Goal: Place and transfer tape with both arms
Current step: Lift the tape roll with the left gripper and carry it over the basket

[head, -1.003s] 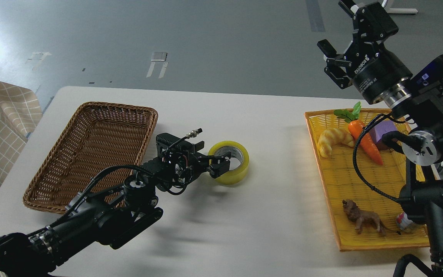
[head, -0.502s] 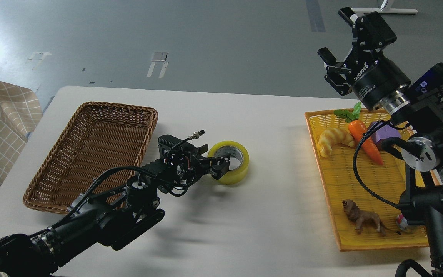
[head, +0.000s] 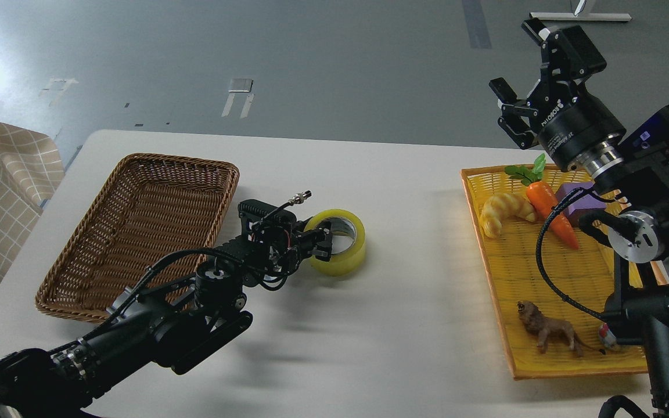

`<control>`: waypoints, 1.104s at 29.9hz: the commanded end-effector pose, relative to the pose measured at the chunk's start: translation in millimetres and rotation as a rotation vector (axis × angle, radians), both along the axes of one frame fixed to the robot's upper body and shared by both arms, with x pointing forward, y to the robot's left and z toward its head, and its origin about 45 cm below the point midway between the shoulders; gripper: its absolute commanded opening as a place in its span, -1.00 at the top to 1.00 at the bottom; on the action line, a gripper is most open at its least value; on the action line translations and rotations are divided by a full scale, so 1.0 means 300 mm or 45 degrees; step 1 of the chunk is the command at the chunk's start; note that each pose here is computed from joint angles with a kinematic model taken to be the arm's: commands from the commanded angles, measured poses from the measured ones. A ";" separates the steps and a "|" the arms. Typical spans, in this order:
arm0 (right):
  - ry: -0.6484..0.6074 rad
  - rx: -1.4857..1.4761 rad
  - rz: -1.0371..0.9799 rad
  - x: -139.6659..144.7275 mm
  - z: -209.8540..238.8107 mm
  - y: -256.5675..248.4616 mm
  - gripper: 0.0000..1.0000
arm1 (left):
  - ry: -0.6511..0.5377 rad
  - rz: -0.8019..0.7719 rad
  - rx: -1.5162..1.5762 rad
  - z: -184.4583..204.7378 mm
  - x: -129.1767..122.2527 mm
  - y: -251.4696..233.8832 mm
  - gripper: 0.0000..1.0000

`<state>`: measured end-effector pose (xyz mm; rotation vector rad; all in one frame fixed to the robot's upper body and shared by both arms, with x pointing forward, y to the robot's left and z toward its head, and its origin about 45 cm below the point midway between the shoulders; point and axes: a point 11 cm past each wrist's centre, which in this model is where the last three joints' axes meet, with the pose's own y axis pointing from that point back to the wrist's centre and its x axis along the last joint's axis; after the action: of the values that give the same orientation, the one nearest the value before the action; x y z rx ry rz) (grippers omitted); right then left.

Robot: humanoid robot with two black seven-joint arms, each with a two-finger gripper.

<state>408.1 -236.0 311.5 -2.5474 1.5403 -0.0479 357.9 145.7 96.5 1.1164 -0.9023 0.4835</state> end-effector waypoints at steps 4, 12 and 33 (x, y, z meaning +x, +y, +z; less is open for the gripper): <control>0.026 0.003 -0.017 0.008 -0.020 -0.007 -1.00 | -0.015 0.001 -0.052 0.041 0.024 -0.023 0.51; 0.024 0.006 -0.024 0.010 -0.017 -0.010 -1.00 | 0.044 0.002 -0.184 0.110 0.048 -0.073 0.87; 0.039 0.013 -0.046 0.019 -0.022 -0.016 -1.00 | -0.138 -0.055 -0.279 0.427 0.197 -0.085 1.00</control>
<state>413.0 -240.7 302.9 -2.5278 1.5948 -0.0028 406.7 115.6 206.1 0.8830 -0.9159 0.5778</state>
